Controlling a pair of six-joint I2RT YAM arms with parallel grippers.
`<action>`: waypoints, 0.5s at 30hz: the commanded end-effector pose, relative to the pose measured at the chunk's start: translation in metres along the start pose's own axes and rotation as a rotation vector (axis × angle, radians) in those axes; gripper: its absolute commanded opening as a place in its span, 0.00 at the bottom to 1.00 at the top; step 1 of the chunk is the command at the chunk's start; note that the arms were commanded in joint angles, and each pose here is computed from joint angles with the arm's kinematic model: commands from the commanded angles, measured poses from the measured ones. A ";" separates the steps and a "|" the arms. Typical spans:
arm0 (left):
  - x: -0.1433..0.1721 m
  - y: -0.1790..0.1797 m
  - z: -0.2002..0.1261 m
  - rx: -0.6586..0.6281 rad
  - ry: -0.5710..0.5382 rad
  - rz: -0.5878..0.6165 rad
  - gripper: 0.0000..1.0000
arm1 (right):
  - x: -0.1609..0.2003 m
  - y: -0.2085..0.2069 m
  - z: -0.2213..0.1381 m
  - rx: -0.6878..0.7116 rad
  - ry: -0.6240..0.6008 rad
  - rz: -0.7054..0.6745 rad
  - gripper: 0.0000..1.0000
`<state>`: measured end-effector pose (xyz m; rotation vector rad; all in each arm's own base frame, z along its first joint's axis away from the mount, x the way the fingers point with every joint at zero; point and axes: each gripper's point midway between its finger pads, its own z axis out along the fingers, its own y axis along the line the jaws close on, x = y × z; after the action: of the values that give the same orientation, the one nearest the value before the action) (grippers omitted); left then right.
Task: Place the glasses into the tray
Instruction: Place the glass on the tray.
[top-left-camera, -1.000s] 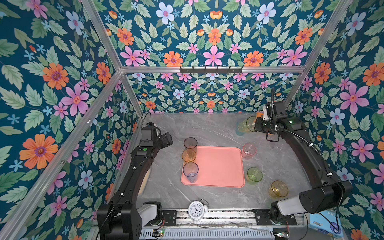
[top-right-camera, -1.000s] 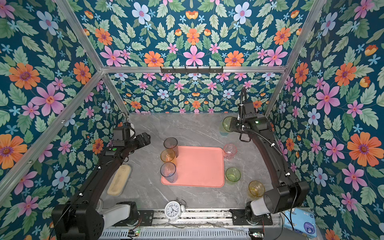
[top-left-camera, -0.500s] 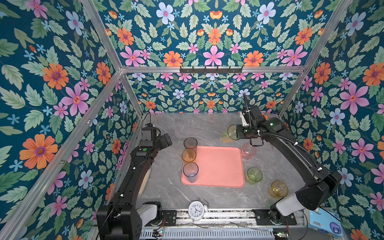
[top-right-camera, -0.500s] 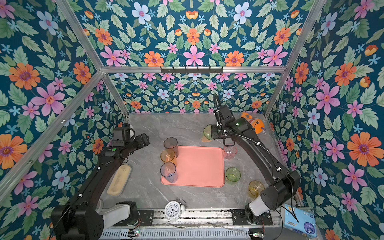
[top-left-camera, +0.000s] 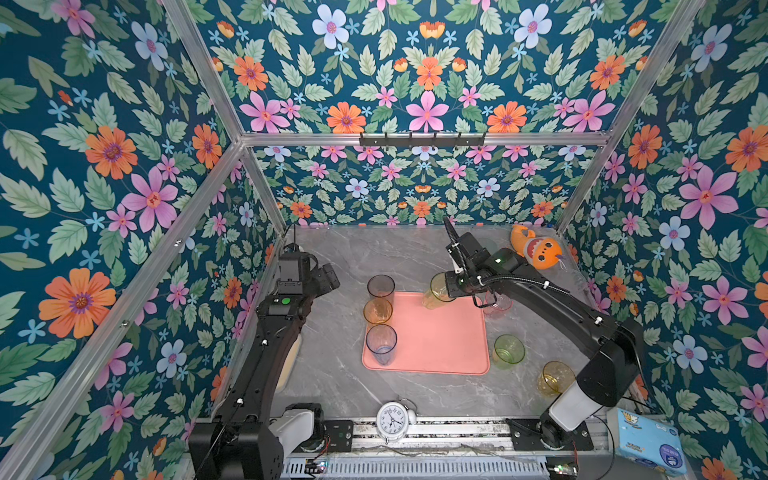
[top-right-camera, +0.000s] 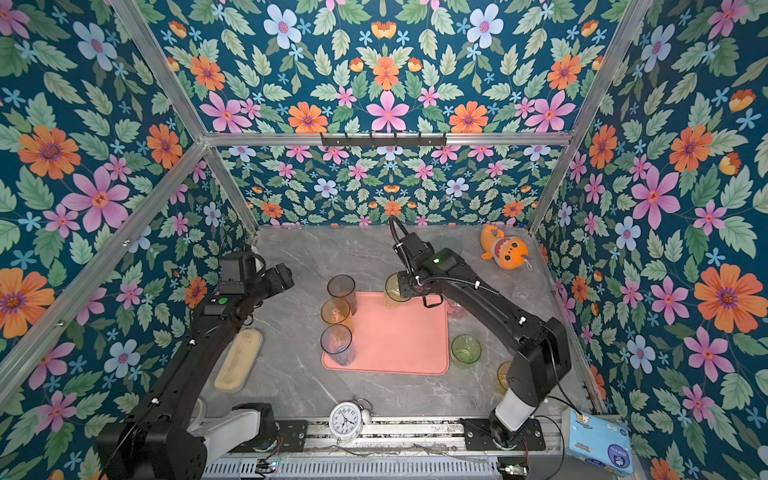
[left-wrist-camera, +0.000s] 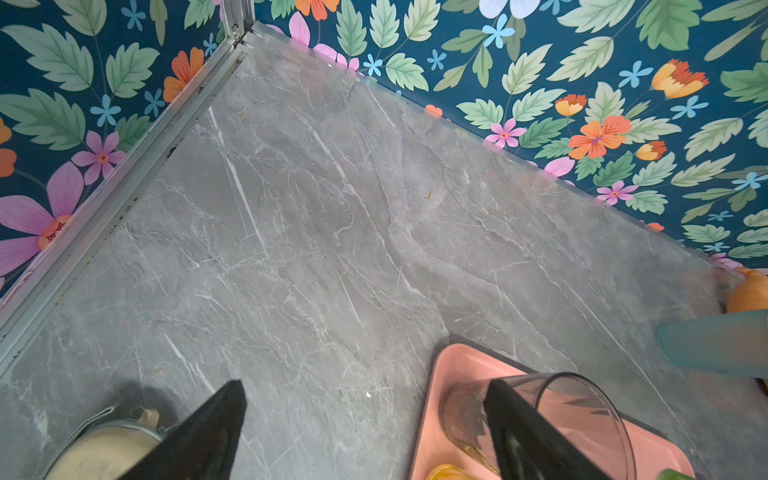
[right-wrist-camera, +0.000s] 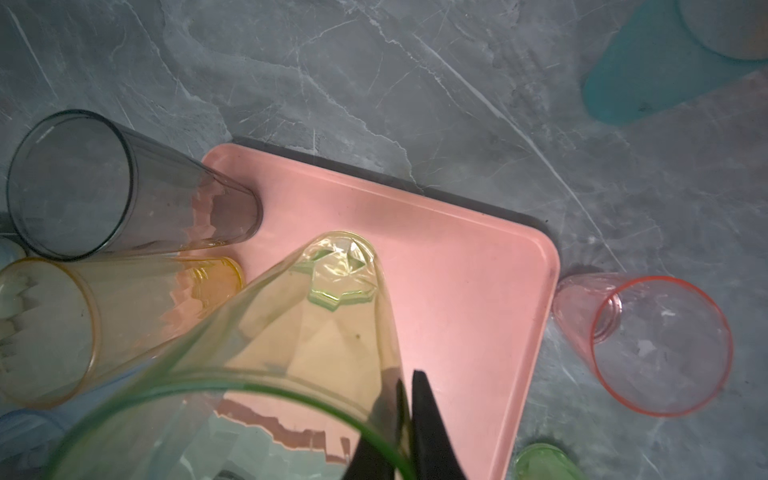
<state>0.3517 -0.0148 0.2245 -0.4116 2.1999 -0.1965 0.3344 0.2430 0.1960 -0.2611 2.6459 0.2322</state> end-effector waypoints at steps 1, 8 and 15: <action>0.000 0.002 0.000 -0.014 0.001 0.002 0.93 | -0.007 0.013 0.014 0.009 -0.017 -0.009 0.00; 0.000 0.005 0.000 -0.028 0.005 0.011 0.93 | -0.005 0.036 0.042 0.015 0.026 -0.049 0.00; 0.003 0.005 0.000 -0.022 0.013 0.010 0.93 | -0.003 0.038 0.054 0.032 0.044 -0.059 0.00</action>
<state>0.3518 -0.0129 0.2222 -0.4175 2.2062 -0.1822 0.3476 0.2898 0.1525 -0.3590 2.6938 0.1717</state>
